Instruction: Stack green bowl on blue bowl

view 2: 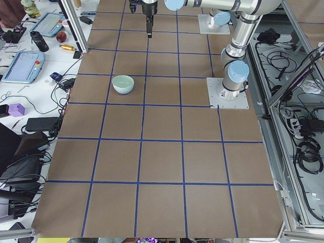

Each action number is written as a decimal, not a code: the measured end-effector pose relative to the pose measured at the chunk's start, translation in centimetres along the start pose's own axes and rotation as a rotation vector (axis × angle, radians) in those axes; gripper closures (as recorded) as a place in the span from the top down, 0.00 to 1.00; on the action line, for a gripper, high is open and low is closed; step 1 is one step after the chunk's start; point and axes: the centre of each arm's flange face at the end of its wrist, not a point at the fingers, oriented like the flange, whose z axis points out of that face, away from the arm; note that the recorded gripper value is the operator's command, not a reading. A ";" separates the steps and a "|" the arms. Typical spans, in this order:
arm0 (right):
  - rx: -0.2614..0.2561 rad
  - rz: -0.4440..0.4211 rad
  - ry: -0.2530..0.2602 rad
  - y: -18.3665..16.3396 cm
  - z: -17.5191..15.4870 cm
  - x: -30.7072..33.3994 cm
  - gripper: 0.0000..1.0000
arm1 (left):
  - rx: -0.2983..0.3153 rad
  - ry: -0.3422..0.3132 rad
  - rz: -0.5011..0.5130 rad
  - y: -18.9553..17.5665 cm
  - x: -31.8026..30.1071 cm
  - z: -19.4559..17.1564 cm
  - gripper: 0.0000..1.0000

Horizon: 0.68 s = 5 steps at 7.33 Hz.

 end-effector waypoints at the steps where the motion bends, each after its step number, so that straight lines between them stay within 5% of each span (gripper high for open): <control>1: 0.000 0.000 0.000 0.0 0.0 0.0 1.00 | 0.002 0.000 0.000 0.0 0.0 0.0 1.00; 5: 0.000 0.000 0.000 0.0 0.0 0.0 1.00 | 0.009 0.000 -0.004 -0.1 -0.2 -0.3 1.00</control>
